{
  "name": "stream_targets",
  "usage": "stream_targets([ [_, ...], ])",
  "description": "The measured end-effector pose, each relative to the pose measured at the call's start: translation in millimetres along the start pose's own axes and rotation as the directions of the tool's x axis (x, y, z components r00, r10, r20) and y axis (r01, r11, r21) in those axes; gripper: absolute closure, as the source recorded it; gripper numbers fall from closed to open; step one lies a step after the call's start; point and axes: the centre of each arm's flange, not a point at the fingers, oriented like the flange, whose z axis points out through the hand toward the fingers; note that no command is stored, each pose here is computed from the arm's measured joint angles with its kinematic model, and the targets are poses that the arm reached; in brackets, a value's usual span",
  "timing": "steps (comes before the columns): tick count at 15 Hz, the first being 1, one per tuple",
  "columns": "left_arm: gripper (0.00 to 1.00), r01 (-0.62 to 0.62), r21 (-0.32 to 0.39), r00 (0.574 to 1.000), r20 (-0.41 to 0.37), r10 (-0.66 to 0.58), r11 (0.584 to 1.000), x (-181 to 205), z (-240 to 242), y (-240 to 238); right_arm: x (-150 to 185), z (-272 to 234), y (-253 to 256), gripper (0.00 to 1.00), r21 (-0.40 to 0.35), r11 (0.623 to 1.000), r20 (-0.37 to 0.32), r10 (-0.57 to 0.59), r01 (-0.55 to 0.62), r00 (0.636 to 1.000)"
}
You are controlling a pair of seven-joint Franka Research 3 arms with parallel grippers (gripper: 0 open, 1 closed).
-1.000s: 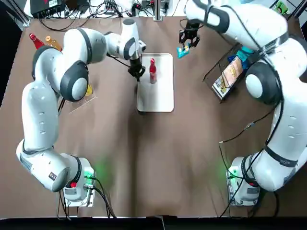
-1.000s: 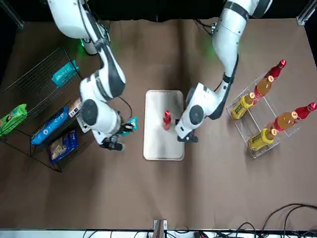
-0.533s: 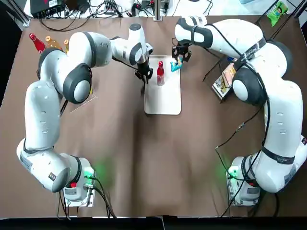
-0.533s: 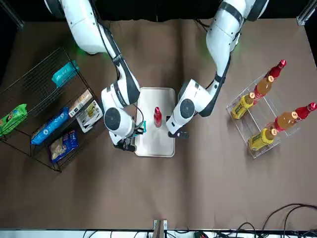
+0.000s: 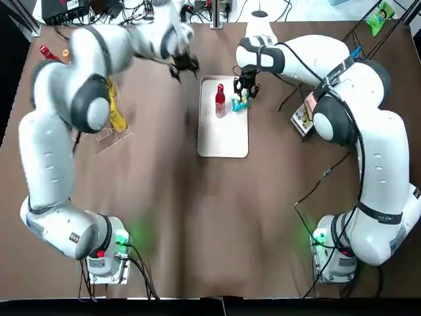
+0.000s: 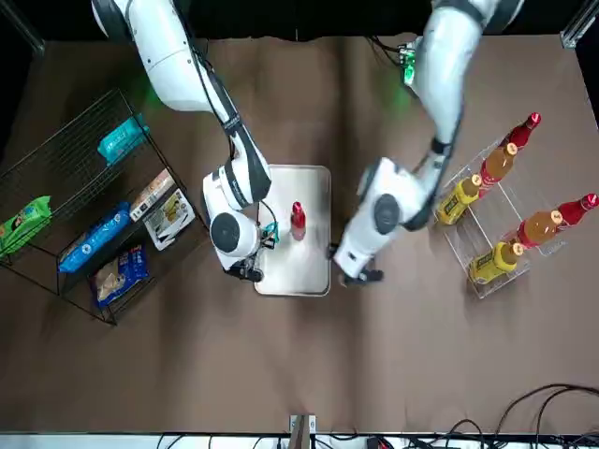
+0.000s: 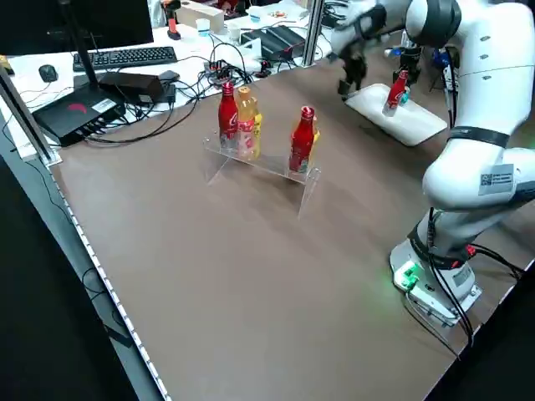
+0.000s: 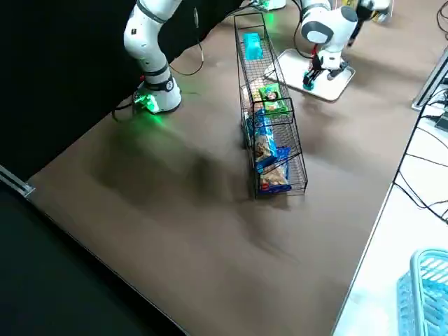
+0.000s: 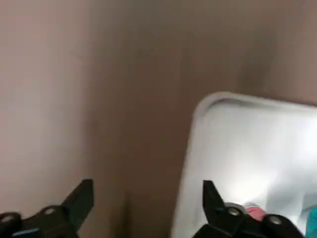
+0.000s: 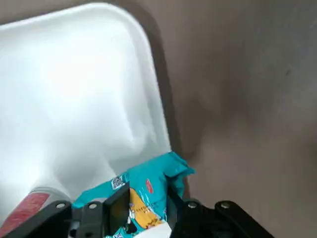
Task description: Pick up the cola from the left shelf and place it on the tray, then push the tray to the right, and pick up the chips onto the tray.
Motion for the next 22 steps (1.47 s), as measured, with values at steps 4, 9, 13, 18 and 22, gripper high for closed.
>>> stream_targets([
  [4, 0.00, -0.080, 0.084, 0.996, 0.031, 0.078, 0.993, 31.1, -125.9, -100.7, -0.3, -0.6, -0.7, 0.69, 0.017, 1.000, 0.012, 0.011, -0.011, 1.000],
  [9, 0.00, -0.202, 0.134, 0.978, 0.072, 0.194, 0.970, -5.0, -271.5, -163.7, 5.5, -13.0, 1.2, 0.48, 0.035, 0.999, -0.002, 0.018, -0.018, 1.000],
  [13, 0.00, -0.210, 0.214, 0.977, 0.009, 0.214, 0.954, -56.7, -372.9, -177.5, 6.2, -50.1, 10.6, 0.47, 0.041, 0.999, 0.016, 0.026, -0.027, 1.000],
  [18, 0.00, -0.154, 0.212, 0.987, -0.012, 0.160, 0.965, -62.0, -396.0, -209.7, 3.6, -85.9, 21.1, 0.44, 0.045, 0.999, 0.027, 0.027, -0.029, 0.999],
  [22, 0.00, -0.141, 0.196, 0.990, 0.013, 0.141, 0.970, -63.8, -393.1, -217.2, 22.5, -158.7, 62.6, 0.44, 0.095, 0.995, -0.015, -0.033, 0.034, 0.999],
])
